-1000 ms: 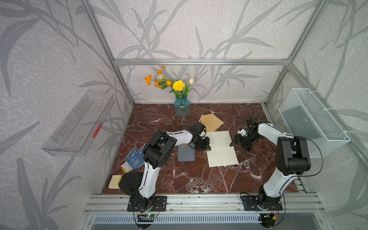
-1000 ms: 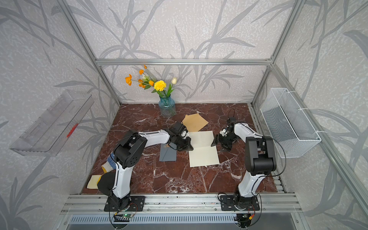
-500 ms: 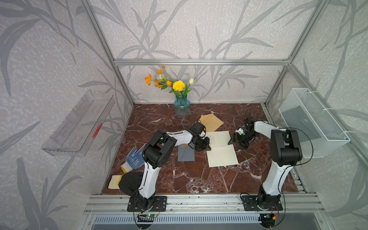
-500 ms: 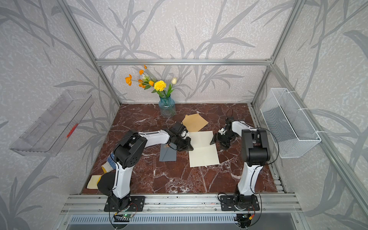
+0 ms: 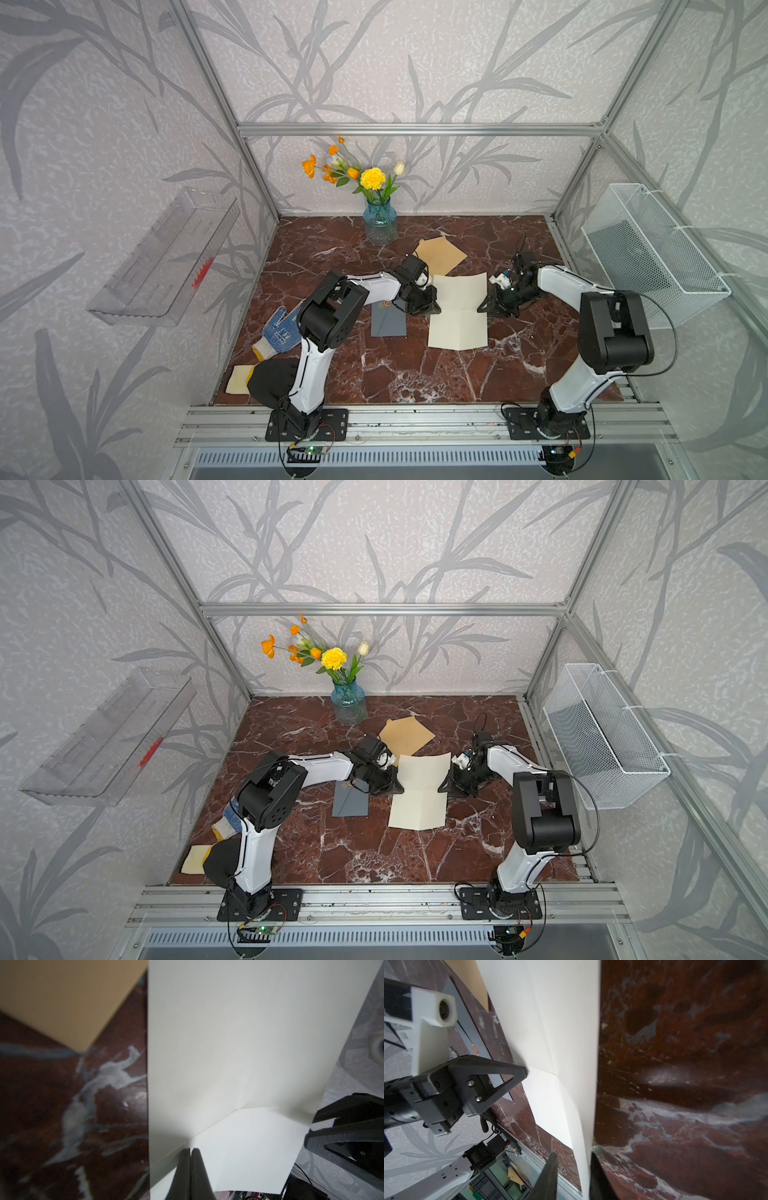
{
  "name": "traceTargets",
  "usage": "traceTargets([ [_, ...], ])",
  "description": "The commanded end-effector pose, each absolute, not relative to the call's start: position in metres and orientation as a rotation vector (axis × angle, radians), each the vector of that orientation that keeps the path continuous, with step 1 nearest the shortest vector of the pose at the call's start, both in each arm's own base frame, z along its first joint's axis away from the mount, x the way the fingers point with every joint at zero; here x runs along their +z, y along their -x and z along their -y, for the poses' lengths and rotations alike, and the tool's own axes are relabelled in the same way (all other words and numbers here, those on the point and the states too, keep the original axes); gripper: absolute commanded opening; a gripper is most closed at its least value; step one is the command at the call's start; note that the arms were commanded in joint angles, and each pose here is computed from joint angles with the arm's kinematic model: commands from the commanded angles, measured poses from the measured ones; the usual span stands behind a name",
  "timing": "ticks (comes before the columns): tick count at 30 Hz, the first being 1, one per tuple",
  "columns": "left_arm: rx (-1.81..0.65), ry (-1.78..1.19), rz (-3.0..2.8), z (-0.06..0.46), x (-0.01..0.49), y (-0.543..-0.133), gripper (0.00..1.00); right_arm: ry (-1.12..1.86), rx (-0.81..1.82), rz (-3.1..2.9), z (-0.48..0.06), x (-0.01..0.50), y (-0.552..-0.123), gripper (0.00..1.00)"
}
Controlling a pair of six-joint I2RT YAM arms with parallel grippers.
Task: Fold the letter paper in half and place it into the envelope
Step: Pick up the letter paper from the center of the board.
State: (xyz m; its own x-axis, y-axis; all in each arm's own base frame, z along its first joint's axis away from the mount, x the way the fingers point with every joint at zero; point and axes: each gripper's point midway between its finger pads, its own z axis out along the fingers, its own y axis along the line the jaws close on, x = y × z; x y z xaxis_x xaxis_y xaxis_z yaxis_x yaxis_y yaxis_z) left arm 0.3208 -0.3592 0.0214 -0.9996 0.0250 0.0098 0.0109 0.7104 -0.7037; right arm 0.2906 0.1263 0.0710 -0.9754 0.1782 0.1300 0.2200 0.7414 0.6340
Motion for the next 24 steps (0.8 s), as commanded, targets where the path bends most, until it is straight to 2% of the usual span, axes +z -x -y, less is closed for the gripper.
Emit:
traceTargets([
  [1,1.17,-0.002,2.886,0.355,0.017,-0.32,0.0,0.331,-1.08,2.877,-0.129,0.081,-0.288,0.24],
  [6,1.182,-0.005,2.882,0.357,0.019,-0.32,0.0,0.324,-1.0,2.874,-0.128,0.065,-0.287,0.29],
  [9,1.184,-0.01,2.877,0.356,0.018,-0.318,0.0,0.345,-0.943,2.845,-0.128,0.046,-0.288,0.29],
  [13,1.2,-0.007,2.865,0.356,0.018,-0.315,0.0,0.359,-0.891,2.854,-0.126,0.039,-0.296,0.16],
  [16,1.218,-0.006,2.856,0.357,0.021,-0.315,0.0,0.353,-0.875,2.864,-0.125,0.043,-0.3,0.0],
  [19,1.231,0.029,2.865,0.355,0.036,-0.319,0.01,0.334,-0.896,2.878,-0.126,0.057,-0.302,0.0],
  [21,1.241,0.056,2.887,0.35,0.053,-0.325,0.13,0.315,-0.937,2.901,-0.128,0.073,-0.303,0.0],
  [22,1.245,0.059,2.906,0.346,0.062,-0.33,0.27,0.303,-0.969,2.915,-0.13,0.082,-0.303,0.0],
  [24,1.252,0.035,2.934,0.334,0.077,-0.339,0.64,0.28,-1.045,2.944,-0.134,0.102,-0.303,0.0],
])
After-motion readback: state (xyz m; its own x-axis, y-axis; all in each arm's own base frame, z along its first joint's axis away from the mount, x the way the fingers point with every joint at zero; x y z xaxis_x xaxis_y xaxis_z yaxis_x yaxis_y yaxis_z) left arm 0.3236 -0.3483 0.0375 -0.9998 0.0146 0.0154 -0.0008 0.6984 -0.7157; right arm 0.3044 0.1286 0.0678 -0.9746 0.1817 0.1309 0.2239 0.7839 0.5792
